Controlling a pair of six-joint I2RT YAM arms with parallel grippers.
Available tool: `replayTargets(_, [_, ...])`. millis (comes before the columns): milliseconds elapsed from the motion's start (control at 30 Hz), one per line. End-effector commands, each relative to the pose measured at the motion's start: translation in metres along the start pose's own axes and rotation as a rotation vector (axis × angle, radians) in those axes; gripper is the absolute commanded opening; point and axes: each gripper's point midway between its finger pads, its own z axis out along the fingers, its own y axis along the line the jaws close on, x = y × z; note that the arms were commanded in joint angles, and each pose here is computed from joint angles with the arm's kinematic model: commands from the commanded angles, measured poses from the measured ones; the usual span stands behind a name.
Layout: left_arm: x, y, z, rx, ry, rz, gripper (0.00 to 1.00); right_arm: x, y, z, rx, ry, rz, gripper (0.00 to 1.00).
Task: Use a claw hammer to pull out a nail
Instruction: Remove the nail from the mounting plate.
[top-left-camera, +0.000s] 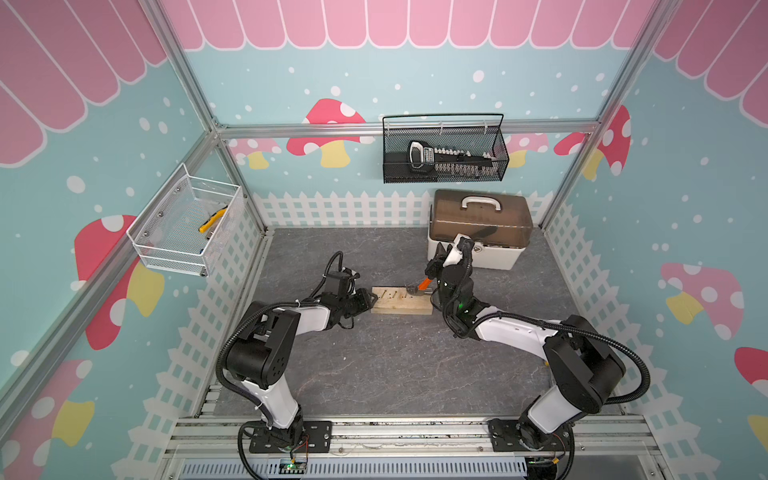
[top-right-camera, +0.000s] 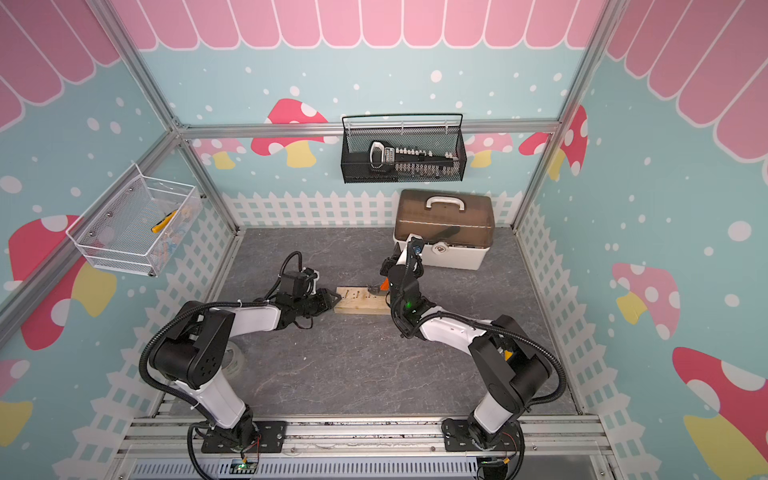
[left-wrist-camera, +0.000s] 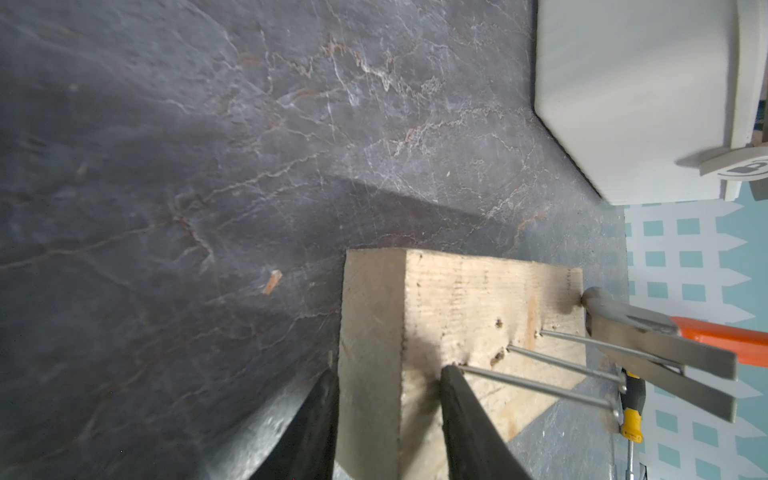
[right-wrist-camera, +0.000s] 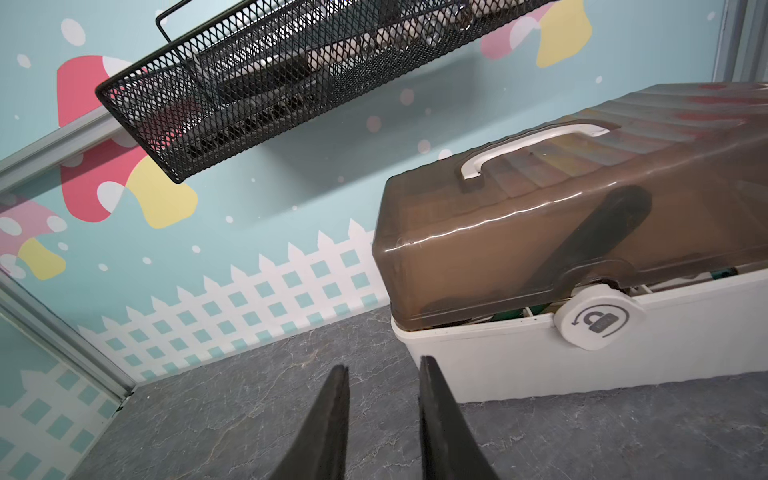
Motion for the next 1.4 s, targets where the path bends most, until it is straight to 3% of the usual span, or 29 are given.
replayTargets(0, [0.017,0.018,0.003,-0.062,0.043,-0.005,0.40,0.094,-0.024,-0.010,0.030,0.255,0.020,0.00])
replayTargets(1000, [0.019,0.021,0.005,-0.071,0.050,-0.007,0.40,0.097,-0.059,-0.017,0.100,0.249,0.191,0.00])
replayTargets(1367, [0.016,0.020,0.006,-0.073,0.049,-0.002,0.40,0.085,-0.058,-0.016,0.105,0.250,0.190,0.00])
